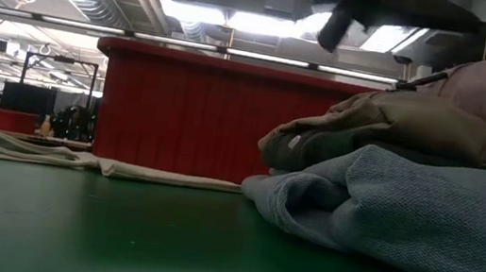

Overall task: Fold laundry
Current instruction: Fold the pink shirt

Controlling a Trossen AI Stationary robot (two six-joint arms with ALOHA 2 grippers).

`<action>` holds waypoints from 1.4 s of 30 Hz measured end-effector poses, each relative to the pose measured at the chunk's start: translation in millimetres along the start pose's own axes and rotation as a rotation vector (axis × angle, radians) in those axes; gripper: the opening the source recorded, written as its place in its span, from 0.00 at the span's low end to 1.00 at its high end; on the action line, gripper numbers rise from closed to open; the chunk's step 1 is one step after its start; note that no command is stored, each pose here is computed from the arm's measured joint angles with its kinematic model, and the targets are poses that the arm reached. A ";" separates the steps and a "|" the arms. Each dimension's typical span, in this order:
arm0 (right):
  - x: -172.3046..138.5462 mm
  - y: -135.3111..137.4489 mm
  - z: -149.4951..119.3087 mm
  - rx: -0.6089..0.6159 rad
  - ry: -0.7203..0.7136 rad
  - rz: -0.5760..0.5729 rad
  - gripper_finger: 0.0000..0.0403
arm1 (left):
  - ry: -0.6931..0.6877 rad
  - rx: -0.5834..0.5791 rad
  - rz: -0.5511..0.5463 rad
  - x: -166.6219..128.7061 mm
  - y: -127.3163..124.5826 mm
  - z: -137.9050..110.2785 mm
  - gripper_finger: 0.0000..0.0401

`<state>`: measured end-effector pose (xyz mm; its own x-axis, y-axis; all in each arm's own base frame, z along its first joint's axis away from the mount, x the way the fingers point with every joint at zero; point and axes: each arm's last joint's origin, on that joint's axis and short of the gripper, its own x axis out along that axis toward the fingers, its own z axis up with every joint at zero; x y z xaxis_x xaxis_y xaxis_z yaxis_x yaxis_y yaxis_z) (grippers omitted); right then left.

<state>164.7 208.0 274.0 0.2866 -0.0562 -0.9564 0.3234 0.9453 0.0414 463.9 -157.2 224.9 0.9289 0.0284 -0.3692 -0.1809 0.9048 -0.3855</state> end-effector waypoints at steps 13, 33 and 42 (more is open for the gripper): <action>-2.5 1.1 1.4 0.004 -0.005 0.011 0.38 | 0.025 -0.106 0.108 -4.5 35.6 32.9 0.49; -2.7 1.6 0.2 0.004 0.036 0.025 0.38 | 0.205 -0.307 0.183 4.8 76.6 31.5 0.58; -2.7 1.7 0.3 0.004 0.037 0.025 0.38 | 0.217 -0.410 0.210 26.0 87.4 9.8 0.58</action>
<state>164.7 209.7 276.8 0.2614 -0.0202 -0.9650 0.3202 0.9450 0.0670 475.4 -73.2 189.8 0.7785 0.0637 -0.6244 -0.5086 0.6469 -0.5682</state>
